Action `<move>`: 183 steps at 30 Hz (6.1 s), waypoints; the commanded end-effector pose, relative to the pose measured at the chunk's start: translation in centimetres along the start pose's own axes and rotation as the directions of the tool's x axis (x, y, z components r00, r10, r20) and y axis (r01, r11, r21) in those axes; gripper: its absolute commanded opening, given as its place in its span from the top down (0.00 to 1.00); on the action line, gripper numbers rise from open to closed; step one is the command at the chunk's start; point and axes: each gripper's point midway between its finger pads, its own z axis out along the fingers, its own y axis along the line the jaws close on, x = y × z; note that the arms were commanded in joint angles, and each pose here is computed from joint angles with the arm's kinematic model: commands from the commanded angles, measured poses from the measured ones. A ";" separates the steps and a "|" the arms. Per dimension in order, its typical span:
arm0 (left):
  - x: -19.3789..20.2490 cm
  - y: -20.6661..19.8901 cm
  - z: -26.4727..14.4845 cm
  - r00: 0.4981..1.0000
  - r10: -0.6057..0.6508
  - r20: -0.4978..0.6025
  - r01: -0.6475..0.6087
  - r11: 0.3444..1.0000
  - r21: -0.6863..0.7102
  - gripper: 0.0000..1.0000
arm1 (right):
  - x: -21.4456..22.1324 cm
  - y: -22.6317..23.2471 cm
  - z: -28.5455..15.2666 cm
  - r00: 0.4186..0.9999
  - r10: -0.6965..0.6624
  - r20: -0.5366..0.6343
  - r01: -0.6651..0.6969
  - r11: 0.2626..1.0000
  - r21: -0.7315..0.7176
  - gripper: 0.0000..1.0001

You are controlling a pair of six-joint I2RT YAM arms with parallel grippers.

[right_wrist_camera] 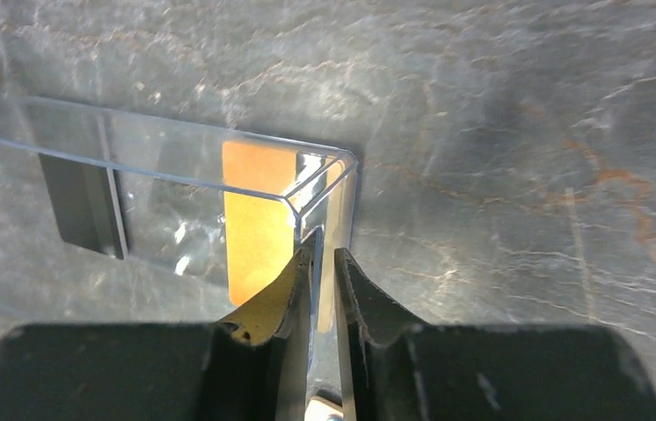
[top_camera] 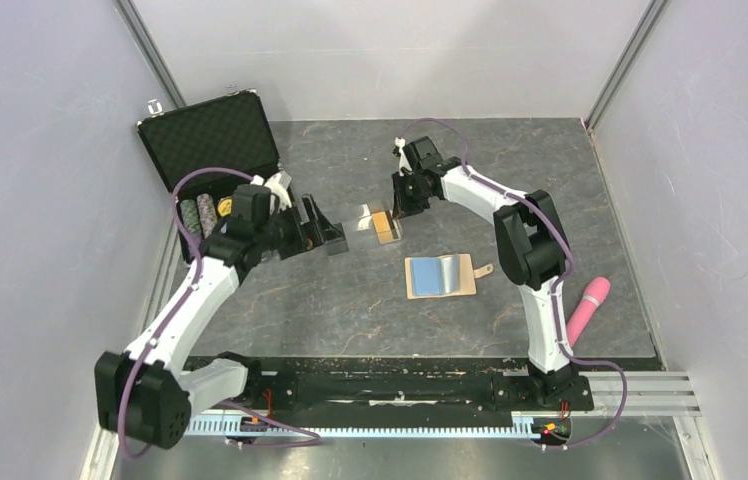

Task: Put the credit cards into the card holder
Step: Move the storage box to the center of the board, then pick up the credit card from the storage box.

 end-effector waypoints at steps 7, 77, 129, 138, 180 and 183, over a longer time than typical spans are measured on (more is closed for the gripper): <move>-1.2 -0.6 4.4 0.989 -0.082 -0.120 0.084 0.996 0.015 0.25 | 2.4 6.6 -2.6 1.000 0.009 -0.019 -0.014 0.957 -0.289 0.72; 4.6 3.9 12.8 0.906 0.181 -0.381 -0.333 0.863 -0.381 0.46 | 8.3 9.8 -4.4 0.995 0.055 -0.079 -0.086 0.873 -0.481 0.71; 4.1 -0.9 13.8 0.860 0.254 -0.443 -0.372 0.905 -0.204 0.82 | 9.0 9.7 -4.0 0.993 0.048 -0.109 -0.095 0.869 -0.485 0.75; 4.7 -1.5 14.2 0.892 0.184 -0.413 -0.264 0.954 -0.145 0.79 | 9.1 9.7 -4.0 0.993 0.048 -0.109 -0.095 0.871 -0.482 0.75; 2.8 -13.7 4.6 0.978 0.138 -0.157 -0.058 0.901 0.430 0.98 | 5.6 3.4 -20.7 0.949 0.134 0.287 0.077 0.782 -0.619 0.09; 3.5 -15.0 4.6 0.978 0.113 -0.177 -0.004 0.853 0.523 0.98 | 6.3 4.5 -22.2 0.948 0.152 0.281 0.090 0.718 -0.691 0.13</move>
